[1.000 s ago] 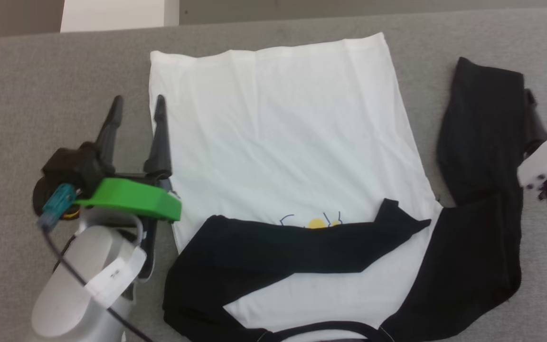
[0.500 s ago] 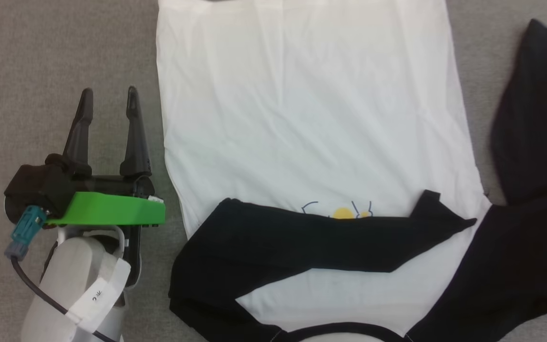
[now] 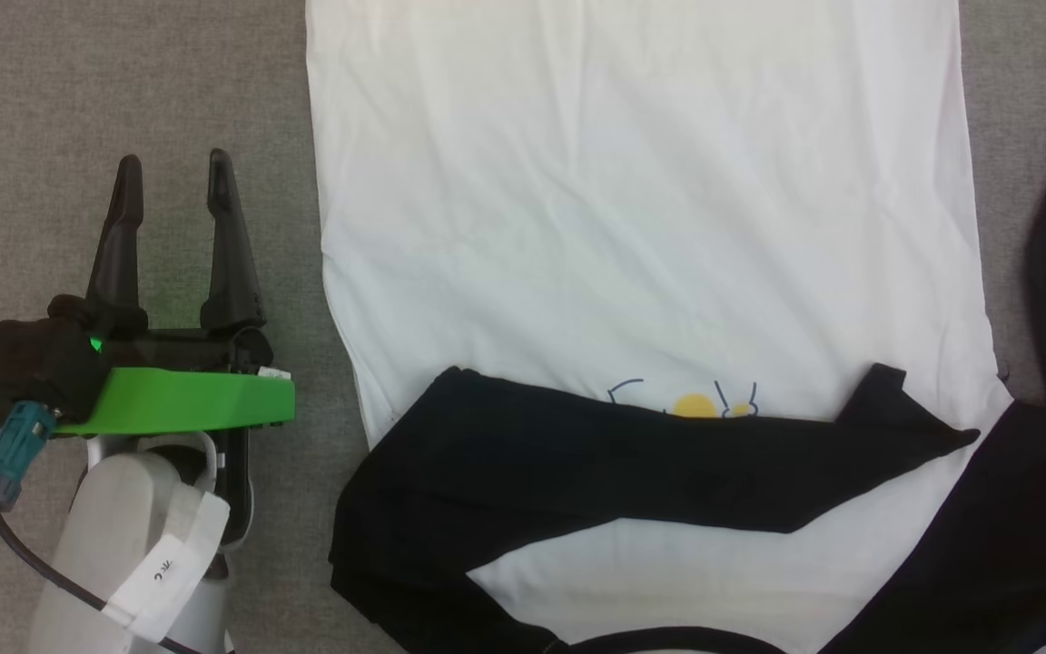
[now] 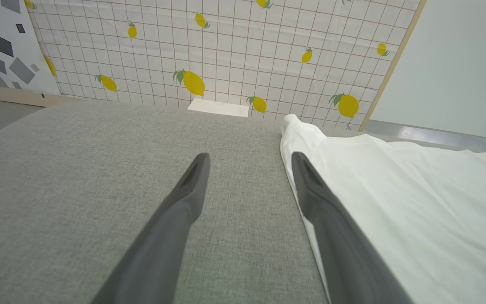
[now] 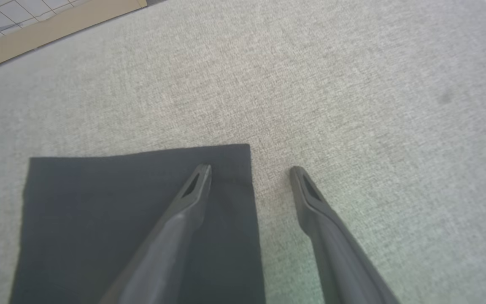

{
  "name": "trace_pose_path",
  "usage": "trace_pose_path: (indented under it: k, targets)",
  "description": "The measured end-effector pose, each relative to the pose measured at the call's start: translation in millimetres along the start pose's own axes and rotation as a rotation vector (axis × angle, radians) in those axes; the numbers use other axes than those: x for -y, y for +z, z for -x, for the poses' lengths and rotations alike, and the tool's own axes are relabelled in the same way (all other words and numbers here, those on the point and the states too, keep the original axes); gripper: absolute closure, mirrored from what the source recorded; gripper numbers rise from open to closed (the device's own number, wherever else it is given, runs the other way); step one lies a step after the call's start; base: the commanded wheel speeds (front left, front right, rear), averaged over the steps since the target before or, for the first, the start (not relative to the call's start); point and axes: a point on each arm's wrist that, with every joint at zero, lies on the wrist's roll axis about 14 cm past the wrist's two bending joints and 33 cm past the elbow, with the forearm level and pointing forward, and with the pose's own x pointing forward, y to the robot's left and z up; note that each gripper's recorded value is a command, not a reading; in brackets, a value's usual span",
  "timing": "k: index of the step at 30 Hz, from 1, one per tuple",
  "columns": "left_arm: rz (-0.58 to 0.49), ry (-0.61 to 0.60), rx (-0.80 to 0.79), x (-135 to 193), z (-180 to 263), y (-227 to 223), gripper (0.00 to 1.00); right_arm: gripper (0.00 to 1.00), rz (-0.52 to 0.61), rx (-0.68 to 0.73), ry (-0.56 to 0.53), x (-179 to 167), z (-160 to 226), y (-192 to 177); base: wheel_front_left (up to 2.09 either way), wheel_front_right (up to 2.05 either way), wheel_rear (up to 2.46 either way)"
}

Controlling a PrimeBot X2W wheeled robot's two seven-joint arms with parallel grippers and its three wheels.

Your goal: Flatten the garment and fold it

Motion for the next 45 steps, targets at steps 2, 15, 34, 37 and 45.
trace_pose_path:
  k: [2,15,34,37,45]
  targets:
    - [0.000,0.003,-0.004,-1,0,-2,0.00,0.86,-0.009,-0.012,0.011,0,-2,2,0.00,0.00,0.00]
    - [-0.004,-0.004,0.001,1,8,6,0.00,1.00,-0.007,0.109,0.061,5,15,16,0.00,0.00,0.00]
    - [0.051,-0.044,0.074,25,54,55,0.00,1.00,0.320,0.638,0.177,-17,254,75,0.00,0.00,0.00]
    - [0.059,-0.048,0.091,28,61,62,0.00,1.00,0.382,0.669,0.252,-46,285,66,0.00,0.00,0.00]
    - [0.065,-0.036,0.113,26,74,73,0.00,1.00,0.594,0.631,0.541,-144,323,11,0.00,0.00,0.00]
